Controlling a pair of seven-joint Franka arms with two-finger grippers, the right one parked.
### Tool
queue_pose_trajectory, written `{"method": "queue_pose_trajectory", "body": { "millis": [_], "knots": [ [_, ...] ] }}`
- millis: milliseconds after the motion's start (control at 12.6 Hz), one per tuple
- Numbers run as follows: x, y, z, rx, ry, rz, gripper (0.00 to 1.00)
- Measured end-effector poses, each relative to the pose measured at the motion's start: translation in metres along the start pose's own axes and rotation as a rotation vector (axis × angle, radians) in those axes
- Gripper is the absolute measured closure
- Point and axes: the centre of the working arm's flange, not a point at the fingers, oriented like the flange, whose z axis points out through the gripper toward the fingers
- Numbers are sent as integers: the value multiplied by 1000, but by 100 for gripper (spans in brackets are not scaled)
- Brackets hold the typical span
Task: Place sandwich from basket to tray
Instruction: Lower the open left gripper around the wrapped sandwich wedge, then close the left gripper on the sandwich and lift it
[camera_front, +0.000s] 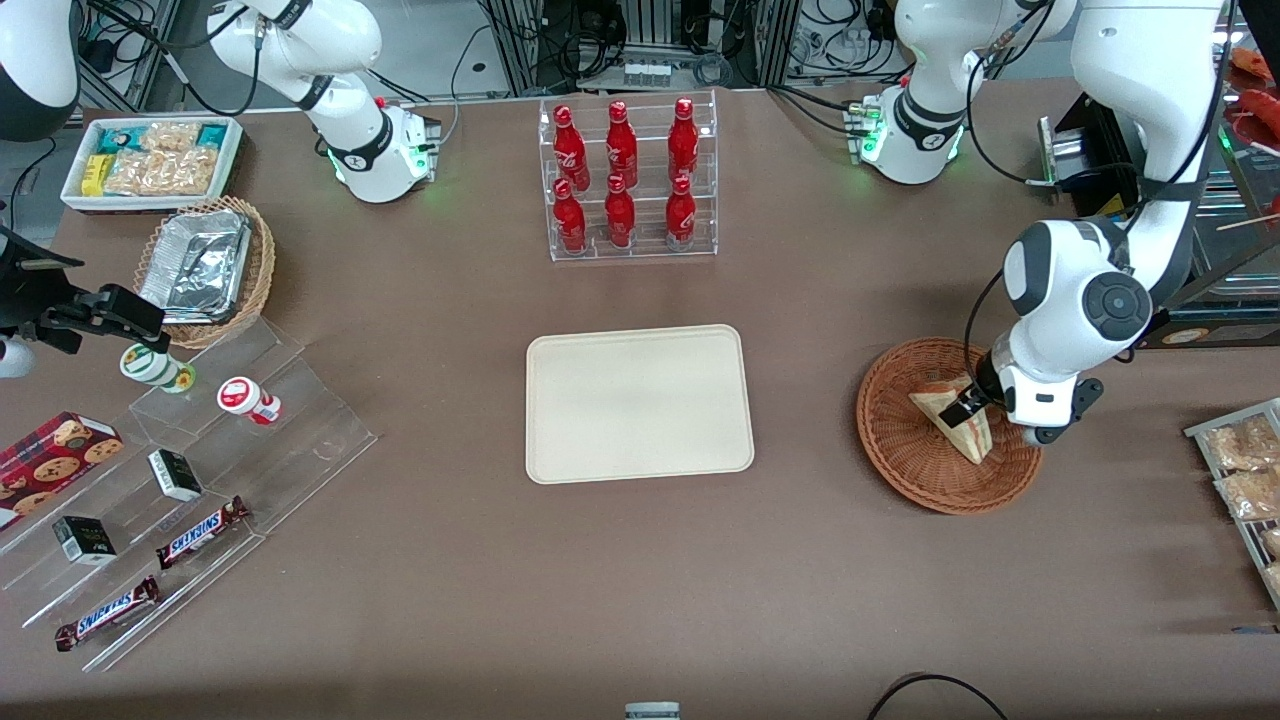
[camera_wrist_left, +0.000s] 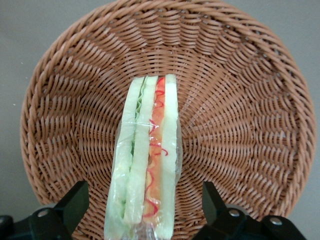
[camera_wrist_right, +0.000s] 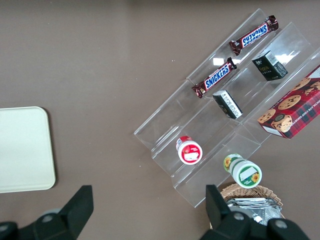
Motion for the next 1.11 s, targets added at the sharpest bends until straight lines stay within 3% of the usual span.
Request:
{"method": "queue_pose_trajectory", "body": {
  "millis": [238, 635, 714, 1111],
  "knots": [
    [-1, -1, 9, 10, -12, -14, 3],
    [-8, -3, 13, 26, -29, -12, 59],
    [-9, -1, 8, 27, -28, -1, 66],
    [-16, 29, -62, 60, -66, 199, 79]
  ]
}}
